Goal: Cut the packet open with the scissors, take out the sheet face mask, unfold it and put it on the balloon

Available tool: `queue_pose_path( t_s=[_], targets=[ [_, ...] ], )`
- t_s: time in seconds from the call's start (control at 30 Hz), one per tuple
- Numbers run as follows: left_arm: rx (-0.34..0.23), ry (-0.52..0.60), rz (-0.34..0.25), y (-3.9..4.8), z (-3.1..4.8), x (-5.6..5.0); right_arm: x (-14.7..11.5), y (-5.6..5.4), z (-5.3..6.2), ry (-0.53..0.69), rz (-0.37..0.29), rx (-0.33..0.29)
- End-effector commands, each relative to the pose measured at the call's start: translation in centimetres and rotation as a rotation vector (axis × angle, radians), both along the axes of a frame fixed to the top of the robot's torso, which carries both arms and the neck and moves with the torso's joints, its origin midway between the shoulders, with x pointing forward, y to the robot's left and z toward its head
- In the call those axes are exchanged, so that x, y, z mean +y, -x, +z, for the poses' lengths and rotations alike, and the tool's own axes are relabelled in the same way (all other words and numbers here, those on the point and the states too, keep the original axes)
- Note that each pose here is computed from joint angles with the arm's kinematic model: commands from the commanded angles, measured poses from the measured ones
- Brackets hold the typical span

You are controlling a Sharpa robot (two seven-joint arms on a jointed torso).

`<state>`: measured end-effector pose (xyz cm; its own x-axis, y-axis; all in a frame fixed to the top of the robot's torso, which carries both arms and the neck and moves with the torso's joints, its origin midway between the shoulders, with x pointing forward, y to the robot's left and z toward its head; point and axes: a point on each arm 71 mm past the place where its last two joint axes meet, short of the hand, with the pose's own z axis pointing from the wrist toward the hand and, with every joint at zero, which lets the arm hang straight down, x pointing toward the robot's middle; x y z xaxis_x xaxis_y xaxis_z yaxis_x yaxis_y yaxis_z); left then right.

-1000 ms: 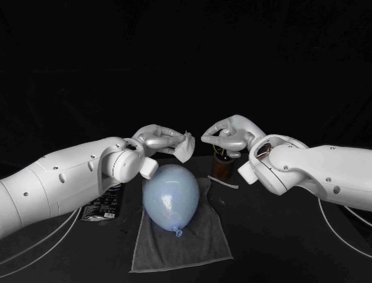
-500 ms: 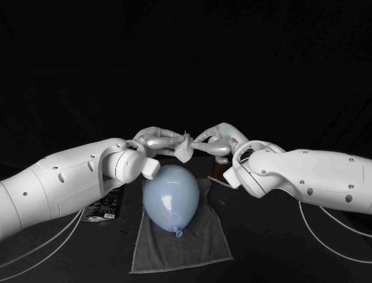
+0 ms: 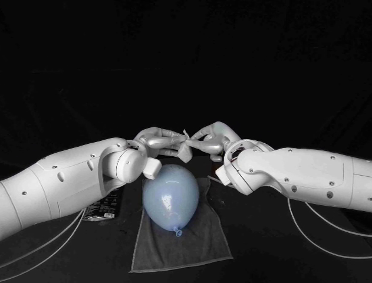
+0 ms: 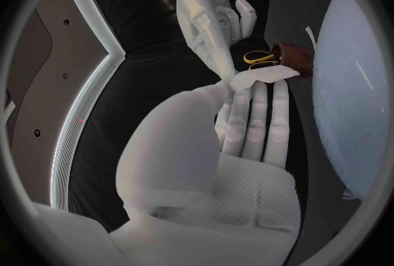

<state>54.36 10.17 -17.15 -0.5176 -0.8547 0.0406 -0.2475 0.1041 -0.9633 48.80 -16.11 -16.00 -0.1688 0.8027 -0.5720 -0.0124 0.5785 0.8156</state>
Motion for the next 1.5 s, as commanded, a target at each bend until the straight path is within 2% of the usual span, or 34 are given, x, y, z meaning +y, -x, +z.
queue_pose_path(
  t_s=[0.03, 0.6, 1.0, 1.5],
  targets=[
    [0.007, 0.014, -0.002, 0.07, 0.12, -0.23, 0.08, -0.14, 0.13, 0.016, -0.014, -0.025],
    [0.007, 0.008, -0.005, 0.11, 0.11, -0.34, 0.56, -0.05, 0.15, 0.016, 0.016, -0.036],
    [0.001, -0.007, -0.013, 0.12, 0.08, -0.45, 0.61, -0.04, 0.49, -0.005, 0.030, -0.081],
    [-0.013, -0.022, 0.008, -0.06, 0.09, -0.17, -0.01, -0.15, 0.53, -0.004, 0.020, -0.089]
  ],
)
